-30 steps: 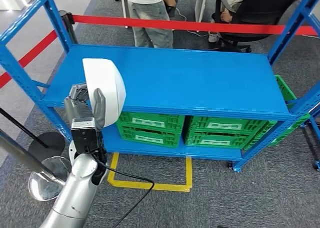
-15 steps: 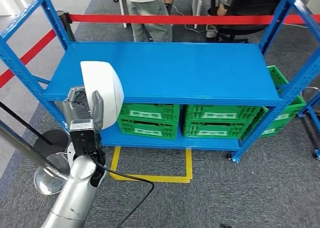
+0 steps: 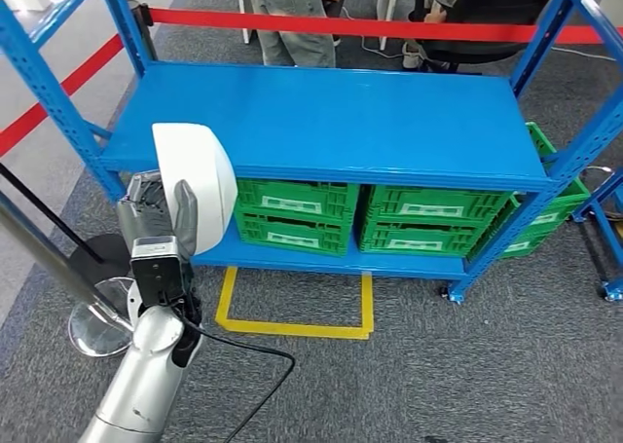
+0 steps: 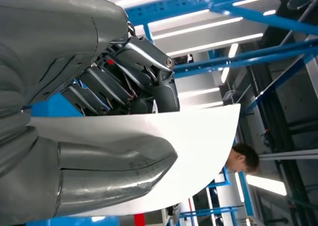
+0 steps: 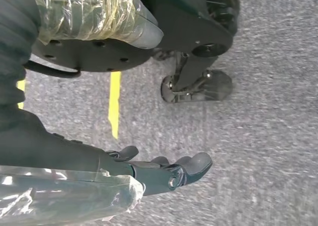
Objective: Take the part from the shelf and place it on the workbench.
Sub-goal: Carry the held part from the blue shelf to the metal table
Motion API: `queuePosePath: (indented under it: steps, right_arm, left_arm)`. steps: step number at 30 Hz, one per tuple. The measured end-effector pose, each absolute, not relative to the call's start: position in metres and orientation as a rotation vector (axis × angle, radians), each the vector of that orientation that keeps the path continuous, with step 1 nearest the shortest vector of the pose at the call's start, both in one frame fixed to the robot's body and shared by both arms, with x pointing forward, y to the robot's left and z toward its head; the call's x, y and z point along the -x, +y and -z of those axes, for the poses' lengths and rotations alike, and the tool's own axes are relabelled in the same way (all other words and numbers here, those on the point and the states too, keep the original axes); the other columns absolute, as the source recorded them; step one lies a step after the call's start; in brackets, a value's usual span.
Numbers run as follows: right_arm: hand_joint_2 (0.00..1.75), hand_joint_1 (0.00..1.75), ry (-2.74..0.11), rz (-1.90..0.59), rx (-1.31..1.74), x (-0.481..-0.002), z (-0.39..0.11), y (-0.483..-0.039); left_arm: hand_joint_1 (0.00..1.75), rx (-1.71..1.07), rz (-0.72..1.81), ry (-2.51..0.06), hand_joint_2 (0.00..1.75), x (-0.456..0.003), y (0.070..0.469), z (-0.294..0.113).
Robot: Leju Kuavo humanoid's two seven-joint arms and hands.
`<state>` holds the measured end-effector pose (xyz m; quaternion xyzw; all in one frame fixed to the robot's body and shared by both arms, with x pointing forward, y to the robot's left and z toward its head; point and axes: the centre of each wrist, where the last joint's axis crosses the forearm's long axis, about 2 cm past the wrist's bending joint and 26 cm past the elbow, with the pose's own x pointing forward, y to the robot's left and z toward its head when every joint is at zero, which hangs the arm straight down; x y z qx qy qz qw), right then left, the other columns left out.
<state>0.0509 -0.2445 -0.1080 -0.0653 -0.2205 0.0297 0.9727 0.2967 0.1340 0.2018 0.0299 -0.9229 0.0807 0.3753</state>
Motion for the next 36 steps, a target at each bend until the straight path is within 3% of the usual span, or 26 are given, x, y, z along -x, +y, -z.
queuePosePath:
  steps: [36]
  right_arm:
    - [1.75, 0.00, -0.448, -0.016, 0.133, -0.050, 0.108, -0.244]
  left_arm:
    - [1.75, -0.109, -0.257, -2.340, 1.75, -0.295, 0.150, -0.194]
